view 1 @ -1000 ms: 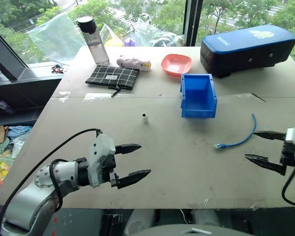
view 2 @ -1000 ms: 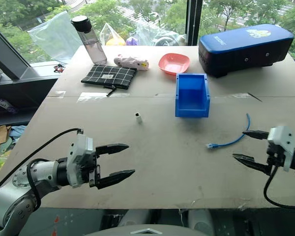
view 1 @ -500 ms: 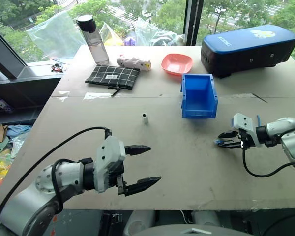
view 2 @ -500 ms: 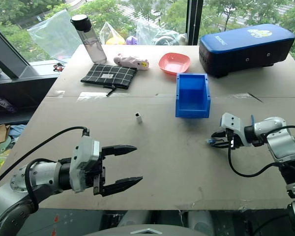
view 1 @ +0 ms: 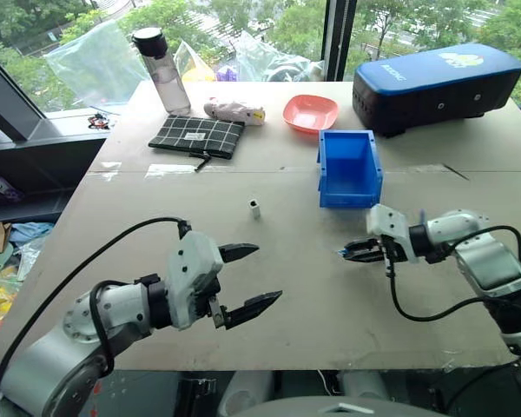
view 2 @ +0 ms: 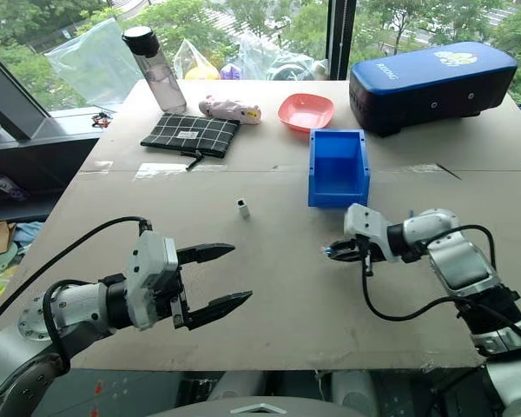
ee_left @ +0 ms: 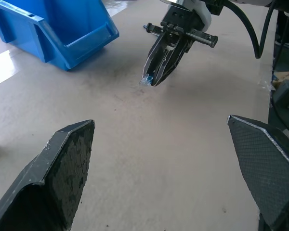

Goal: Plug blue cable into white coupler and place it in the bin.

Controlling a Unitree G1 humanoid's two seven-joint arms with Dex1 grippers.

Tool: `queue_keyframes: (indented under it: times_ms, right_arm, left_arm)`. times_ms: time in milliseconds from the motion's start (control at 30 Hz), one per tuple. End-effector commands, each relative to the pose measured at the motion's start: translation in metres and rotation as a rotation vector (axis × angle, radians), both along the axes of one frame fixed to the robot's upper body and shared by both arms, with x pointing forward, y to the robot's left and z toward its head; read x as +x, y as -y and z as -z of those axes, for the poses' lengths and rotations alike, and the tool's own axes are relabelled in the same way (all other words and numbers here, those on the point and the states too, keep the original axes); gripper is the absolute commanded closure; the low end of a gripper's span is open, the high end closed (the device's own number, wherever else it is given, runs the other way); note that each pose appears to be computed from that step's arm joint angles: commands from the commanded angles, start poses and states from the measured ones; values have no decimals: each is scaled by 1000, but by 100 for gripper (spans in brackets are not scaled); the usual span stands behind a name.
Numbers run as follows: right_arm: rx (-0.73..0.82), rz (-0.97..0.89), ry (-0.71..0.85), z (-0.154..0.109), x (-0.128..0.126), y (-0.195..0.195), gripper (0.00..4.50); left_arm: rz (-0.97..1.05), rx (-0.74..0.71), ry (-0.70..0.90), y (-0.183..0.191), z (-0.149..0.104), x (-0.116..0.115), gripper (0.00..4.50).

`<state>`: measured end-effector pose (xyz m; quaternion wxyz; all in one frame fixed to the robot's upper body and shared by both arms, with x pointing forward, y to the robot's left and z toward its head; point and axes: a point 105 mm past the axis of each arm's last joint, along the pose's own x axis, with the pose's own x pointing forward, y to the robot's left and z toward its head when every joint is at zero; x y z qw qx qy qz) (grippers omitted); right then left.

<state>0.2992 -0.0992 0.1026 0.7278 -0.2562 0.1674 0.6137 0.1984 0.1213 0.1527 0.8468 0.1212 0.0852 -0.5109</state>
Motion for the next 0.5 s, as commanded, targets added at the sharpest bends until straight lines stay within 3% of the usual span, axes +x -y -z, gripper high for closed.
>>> queue_keyframes:
  times_ms: [33, 67, 167, 267, 333, 500]
  right_arm:
    - [-54, 17, 8, 3, 7, -14, 446]
    - [-66, 24, 5, 6, 9, -17, 446]
    - [-93, 29, -9, 12, 7, -13, 335]
    - [-39, 68, 32, 0, 5, 1, 183]
    - [67, 83, 50, -17, -10, 19, 94]
    - [175, 159, 62, -25, -51, 56, 94]
  left_arm:
    - [-48, 137, 48, -9, 9, 15, 0]
    - [-50, 163, 48, -10, 13, 19, 0]
    - [7, 183, 10, -5, 18, 28, 0]
    - [66, 177, -9, 3, 23, 41, 0]
    - [124, 170, -6, 15, 29, 51, 0]
    - [192, 181, -16, 36, 44, 72, 0]
